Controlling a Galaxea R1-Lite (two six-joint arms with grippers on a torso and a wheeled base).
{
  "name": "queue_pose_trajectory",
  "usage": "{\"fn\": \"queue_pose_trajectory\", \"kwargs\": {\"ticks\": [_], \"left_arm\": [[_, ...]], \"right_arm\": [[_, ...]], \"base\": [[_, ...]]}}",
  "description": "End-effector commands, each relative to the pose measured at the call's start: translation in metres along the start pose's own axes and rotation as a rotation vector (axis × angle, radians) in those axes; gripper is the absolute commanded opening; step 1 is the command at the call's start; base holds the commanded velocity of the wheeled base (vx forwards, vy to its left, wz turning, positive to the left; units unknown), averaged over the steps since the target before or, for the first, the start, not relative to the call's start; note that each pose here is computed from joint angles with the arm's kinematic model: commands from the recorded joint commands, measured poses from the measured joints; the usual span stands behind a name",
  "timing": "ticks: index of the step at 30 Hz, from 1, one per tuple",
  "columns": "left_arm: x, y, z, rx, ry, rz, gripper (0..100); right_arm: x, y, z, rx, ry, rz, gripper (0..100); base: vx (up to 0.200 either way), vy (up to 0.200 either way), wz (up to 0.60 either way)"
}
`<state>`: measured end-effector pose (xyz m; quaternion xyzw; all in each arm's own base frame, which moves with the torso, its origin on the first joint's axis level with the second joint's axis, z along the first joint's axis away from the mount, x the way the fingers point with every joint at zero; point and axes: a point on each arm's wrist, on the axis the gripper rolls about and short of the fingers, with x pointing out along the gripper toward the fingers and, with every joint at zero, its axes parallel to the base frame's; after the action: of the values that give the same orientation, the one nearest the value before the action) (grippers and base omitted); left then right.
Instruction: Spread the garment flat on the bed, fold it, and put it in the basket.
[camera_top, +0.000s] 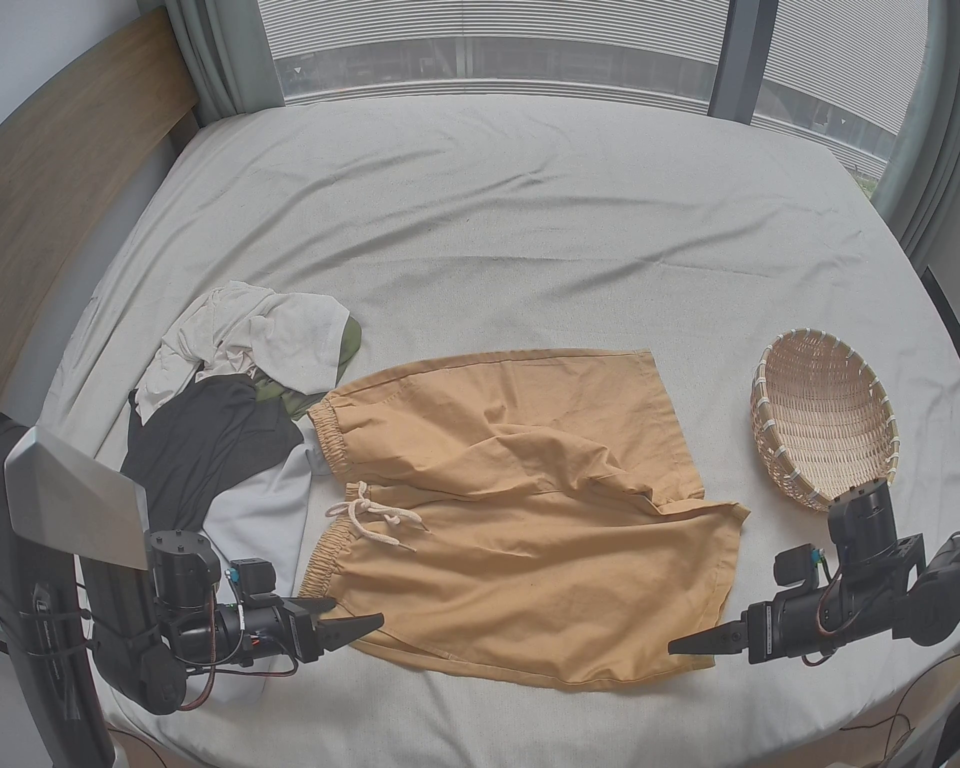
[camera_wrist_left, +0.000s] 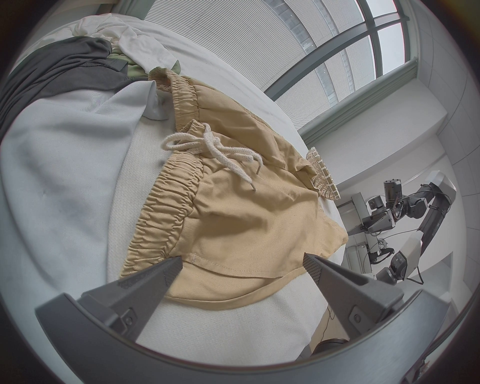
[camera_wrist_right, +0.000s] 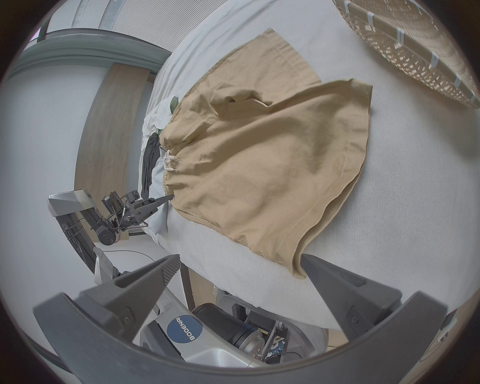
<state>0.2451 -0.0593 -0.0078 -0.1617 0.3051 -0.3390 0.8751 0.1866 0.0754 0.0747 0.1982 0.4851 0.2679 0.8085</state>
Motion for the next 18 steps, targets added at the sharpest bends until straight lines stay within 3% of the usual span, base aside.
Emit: {"fn": "queue_pose_trajectory", "kwargs": {"ticks": [1,12,18], "left_arm": [[-0.002,0.005,0.003,-0.003,-0.022,0.017,100],[-0.01,0.014,0.006,-0.021,-0.047,0.055,100],[-0.019,0.026,0.007,-0.052,-0.074,0.129,100]], "right_arm": [[-0.011,0.006,0.002,-0.022,-0.047,0.017,100],[-0.024,0.015,0.007,-0.044,-0.088,0.026,100],[-0.022,0.014,0.008,-0.043,-0.084,0.023,100]], "base": [[0.0,0.0,0.0],[0.0,0.0,0.0],[0.0,0.0,0.0]]}}
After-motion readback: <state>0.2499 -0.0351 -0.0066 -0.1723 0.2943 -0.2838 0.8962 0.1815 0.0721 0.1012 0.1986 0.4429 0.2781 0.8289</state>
